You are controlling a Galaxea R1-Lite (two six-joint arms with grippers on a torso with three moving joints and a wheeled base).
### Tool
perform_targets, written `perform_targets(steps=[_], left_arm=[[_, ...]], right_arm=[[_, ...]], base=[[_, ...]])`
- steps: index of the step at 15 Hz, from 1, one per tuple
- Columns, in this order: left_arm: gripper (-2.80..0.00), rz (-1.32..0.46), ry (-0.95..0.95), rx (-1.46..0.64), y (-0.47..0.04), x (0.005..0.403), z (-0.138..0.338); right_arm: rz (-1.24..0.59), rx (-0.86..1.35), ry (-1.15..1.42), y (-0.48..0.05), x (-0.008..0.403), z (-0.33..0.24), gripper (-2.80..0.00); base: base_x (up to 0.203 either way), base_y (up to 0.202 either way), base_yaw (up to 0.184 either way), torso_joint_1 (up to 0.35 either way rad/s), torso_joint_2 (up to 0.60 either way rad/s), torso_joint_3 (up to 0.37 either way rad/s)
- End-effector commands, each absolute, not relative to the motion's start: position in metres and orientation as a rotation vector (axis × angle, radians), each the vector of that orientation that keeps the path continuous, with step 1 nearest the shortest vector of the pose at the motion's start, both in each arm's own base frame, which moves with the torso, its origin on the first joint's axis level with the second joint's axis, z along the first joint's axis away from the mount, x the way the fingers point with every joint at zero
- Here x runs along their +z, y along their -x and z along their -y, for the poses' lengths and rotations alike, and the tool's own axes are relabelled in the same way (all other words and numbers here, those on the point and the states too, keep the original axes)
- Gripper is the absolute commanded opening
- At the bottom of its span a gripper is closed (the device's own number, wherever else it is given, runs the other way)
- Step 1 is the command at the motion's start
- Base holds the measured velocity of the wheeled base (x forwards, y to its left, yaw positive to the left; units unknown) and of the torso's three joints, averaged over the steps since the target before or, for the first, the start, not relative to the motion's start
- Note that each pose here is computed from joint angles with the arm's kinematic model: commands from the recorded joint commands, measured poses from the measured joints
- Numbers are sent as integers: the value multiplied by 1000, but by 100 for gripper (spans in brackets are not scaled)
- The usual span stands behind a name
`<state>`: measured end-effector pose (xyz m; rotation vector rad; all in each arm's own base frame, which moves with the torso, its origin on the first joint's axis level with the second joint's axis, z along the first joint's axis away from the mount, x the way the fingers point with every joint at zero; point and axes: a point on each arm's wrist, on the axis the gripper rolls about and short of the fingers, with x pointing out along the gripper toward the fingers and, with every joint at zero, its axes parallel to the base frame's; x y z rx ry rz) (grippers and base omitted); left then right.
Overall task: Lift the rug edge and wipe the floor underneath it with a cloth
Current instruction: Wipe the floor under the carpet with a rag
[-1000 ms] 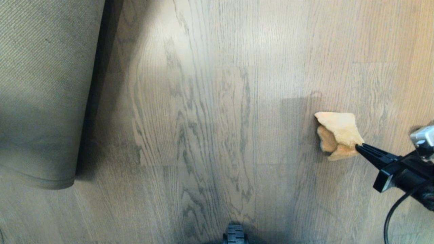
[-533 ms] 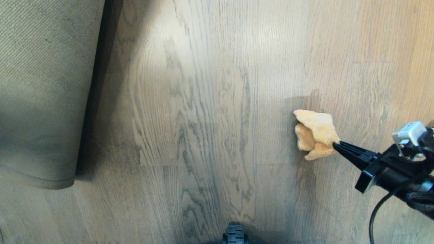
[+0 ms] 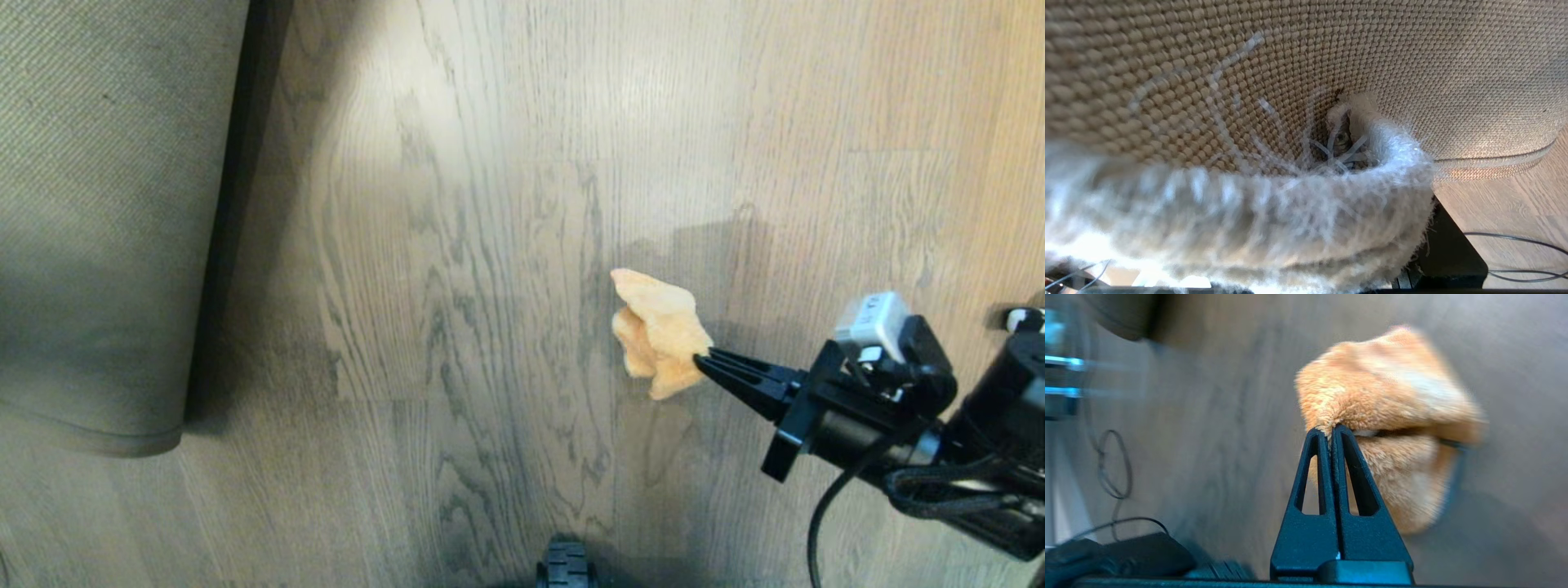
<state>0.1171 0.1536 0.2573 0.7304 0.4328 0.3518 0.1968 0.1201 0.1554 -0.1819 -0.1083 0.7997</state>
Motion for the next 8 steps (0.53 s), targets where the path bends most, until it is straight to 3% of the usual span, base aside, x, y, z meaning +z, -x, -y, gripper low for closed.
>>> perform_targets(steps=[1,8], left_arm=[[-280,-435,-734,354,-116,257,-154],[-280,-441,-727,352,-116,255,-154]], right_arm=[[110,903,179,-206,150,-156,-280],[133,1061,96,-213,139,-264,-280]], base=[[0,0,0,0,0,0],[0,0,0,0,0,0]])
